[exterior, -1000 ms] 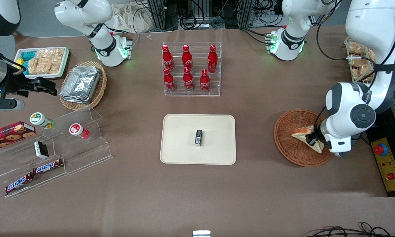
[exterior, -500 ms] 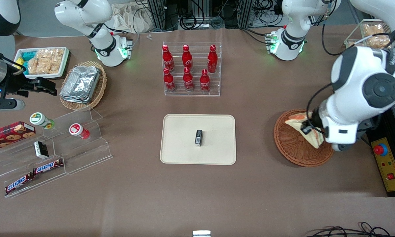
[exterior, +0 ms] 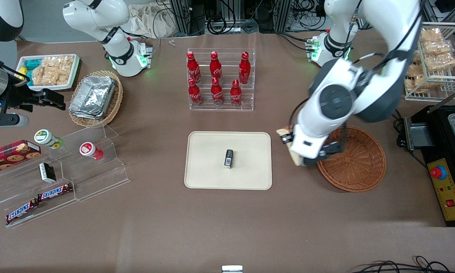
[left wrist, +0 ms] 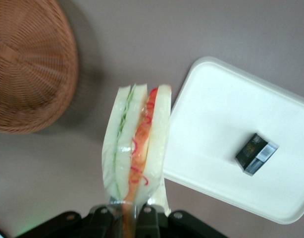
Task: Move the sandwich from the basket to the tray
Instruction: 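Lift the sandwich and carry it with the left gripper to the white tray, then lower the sandwich onto the tray beside the black box and open the left gripper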
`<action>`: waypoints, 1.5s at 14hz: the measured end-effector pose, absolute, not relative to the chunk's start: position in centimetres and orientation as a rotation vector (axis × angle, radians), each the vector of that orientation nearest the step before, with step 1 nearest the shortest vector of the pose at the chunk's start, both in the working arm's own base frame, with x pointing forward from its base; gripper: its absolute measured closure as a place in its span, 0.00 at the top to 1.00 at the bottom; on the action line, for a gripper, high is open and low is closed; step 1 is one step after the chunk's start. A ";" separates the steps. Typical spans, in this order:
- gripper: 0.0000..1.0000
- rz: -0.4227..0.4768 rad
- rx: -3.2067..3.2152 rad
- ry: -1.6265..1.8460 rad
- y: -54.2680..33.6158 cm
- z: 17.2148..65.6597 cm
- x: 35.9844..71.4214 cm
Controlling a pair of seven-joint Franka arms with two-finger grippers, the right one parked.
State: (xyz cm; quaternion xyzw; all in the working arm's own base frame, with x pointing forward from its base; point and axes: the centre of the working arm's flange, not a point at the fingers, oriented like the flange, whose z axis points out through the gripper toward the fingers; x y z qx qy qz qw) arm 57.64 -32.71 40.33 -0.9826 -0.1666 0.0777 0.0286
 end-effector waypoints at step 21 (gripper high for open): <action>0.80 0.079 -3.061 -0.137 -40.6 23.7 57.3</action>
